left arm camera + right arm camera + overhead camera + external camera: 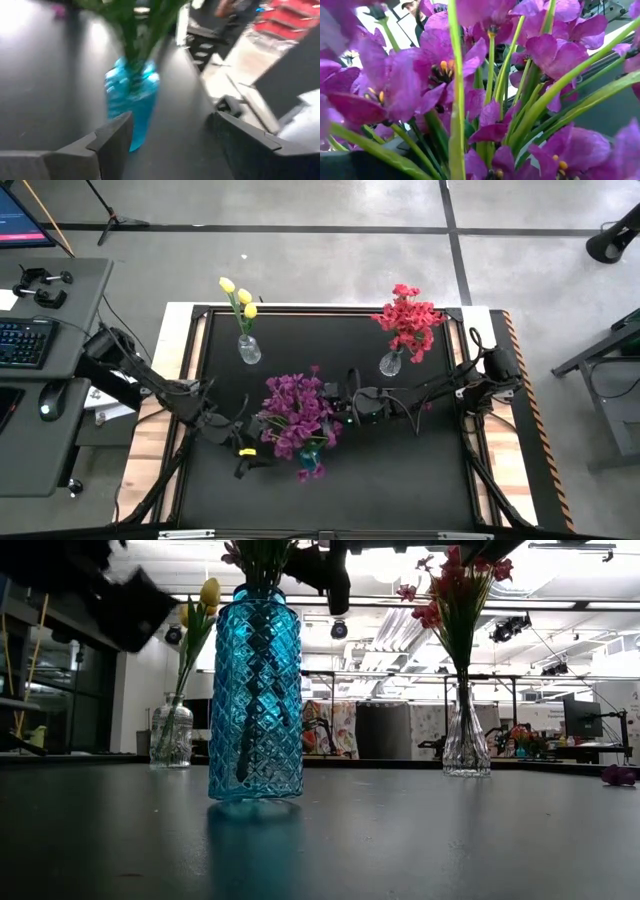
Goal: Sort flowers into vase by color
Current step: Put the violet flowers into the blue vase
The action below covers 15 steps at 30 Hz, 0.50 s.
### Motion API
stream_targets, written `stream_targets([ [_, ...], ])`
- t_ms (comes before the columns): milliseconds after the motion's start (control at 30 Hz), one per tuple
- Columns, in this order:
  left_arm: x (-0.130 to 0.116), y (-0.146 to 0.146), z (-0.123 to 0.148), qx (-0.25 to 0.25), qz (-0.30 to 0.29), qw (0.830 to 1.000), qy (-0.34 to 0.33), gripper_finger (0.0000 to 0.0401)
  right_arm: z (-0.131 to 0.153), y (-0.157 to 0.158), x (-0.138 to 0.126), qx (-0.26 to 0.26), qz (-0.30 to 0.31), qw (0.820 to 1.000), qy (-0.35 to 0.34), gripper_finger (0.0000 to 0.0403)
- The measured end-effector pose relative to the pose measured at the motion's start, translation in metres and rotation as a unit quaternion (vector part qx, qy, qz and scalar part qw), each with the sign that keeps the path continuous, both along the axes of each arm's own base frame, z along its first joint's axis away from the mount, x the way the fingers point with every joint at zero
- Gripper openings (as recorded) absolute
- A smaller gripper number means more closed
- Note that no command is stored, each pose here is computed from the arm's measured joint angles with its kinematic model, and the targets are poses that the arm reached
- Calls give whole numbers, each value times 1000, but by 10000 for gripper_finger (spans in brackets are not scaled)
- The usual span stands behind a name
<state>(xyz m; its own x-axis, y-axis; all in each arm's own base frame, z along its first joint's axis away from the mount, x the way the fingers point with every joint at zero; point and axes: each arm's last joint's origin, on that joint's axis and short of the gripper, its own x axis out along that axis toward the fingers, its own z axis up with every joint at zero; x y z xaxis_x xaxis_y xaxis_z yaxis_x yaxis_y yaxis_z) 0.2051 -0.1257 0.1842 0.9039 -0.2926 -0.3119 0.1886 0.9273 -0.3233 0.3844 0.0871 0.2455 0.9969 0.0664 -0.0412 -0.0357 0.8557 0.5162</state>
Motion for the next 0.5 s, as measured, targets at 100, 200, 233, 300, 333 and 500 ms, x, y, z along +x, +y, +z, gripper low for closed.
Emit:
stream_targets([
  [100, 5, 2, -10, -6, 45, 999, 19, 268, 0, 0, 0, 0, 1, 1000, 0, 307],
  [200, 11, 3, -13, -36, 89, 995, 8, 268, 0, 0, 0, 0, 1, 1000, 0, 307],
  [233, 13, 3, -12, -50, 100, 994, -5, 268, 0, 0, 0, 0, 1, 1000, 0, 307],
  [300, 17, 2, -8, -69, 113, 991, -35, 268, 0, 0, 0, 0, 1, 1000, 0, 307],
  [333, 18, 2, -7, -74, 117, 989, -49, 268, 0, 0, 0, 0, 1, 1000, 1, 307],
  [500, 23, -1, -5, -58, 124, 989, -65, 268, -1, 0, 0, -1, 0, 1000, 4, 307],
])
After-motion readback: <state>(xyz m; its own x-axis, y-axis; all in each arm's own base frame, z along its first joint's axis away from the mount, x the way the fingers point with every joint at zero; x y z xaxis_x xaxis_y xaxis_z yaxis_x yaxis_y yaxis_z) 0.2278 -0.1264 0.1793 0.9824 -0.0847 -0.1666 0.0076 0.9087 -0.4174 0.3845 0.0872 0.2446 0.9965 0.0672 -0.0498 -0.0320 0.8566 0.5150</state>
